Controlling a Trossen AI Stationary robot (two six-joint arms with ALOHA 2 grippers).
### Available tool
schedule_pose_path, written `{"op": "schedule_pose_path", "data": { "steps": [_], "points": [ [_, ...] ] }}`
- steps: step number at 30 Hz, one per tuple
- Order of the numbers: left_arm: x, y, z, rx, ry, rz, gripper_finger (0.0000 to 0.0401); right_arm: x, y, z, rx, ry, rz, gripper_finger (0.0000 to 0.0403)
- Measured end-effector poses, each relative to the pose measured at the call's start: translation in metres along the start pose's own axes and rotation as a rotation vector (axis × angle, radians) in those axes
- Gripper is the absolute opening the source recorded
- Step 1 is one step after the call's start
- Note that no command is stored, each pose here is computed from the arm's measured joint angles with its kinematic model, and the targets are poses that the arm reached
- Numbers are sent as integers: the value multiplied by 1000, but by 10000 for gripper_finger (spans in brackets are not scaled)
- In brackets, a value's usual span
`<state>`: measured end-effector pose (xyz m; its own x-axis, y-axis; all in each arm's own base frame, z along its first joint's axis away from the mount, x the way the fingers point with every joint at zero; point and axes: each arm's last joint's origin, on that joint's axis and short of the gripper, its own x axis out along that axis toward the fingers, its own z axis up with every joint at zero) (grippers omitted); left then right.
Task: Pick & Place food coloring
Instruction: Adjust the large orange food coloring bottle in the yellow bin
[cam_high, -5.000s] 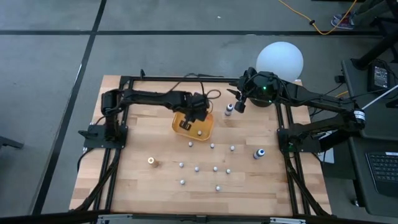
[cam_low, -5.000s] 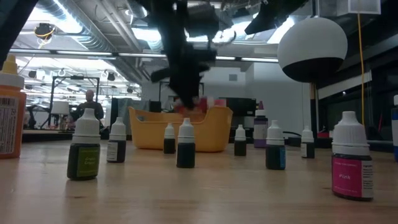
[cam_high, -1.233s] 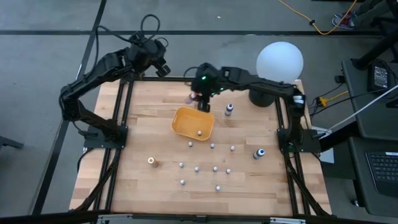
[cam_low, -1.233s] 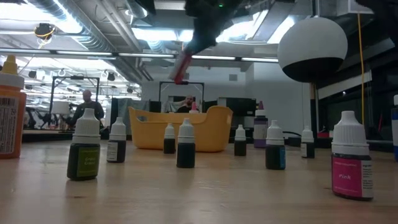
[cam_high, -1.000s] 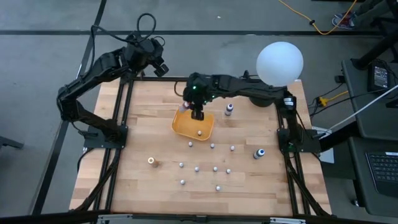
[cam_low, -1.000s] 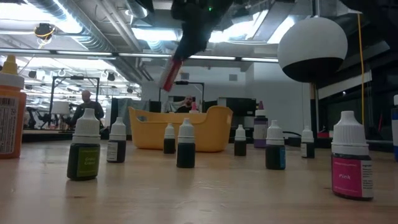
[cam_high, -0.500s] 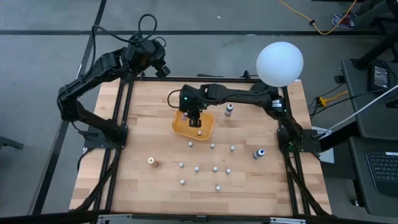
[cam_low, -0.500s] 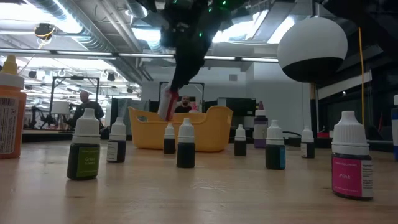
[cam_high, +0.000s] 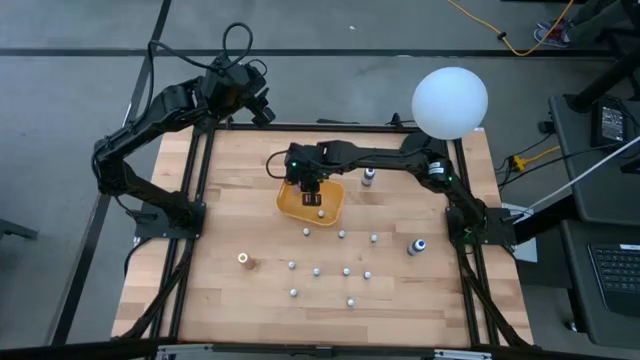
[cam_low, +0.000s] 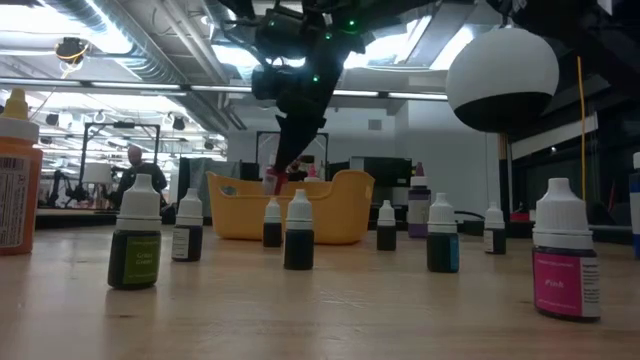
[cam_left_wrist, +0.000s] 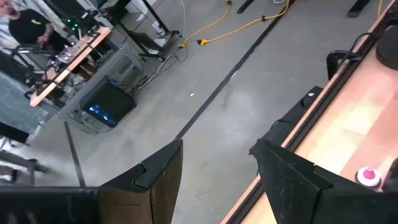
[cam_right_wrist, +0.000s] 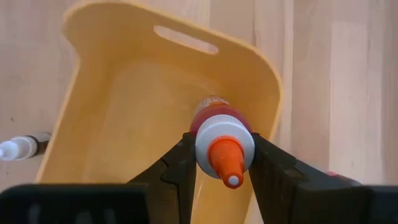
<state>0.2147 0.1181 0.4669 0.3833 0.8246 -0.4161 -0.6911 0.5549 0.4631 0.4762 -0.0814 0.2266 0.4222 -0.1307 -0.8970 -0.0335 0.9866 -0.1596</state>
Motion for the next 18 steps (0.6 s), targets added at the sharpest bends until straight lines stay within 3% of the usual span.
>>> {"op": "schedule_pose_path", "data": {
  "steps": [18],
  "points": [
    [0, 0, 0, 0, 0, 0, 198, 0, 1, 1, -4, -19, 30, 128]
  ]
}}
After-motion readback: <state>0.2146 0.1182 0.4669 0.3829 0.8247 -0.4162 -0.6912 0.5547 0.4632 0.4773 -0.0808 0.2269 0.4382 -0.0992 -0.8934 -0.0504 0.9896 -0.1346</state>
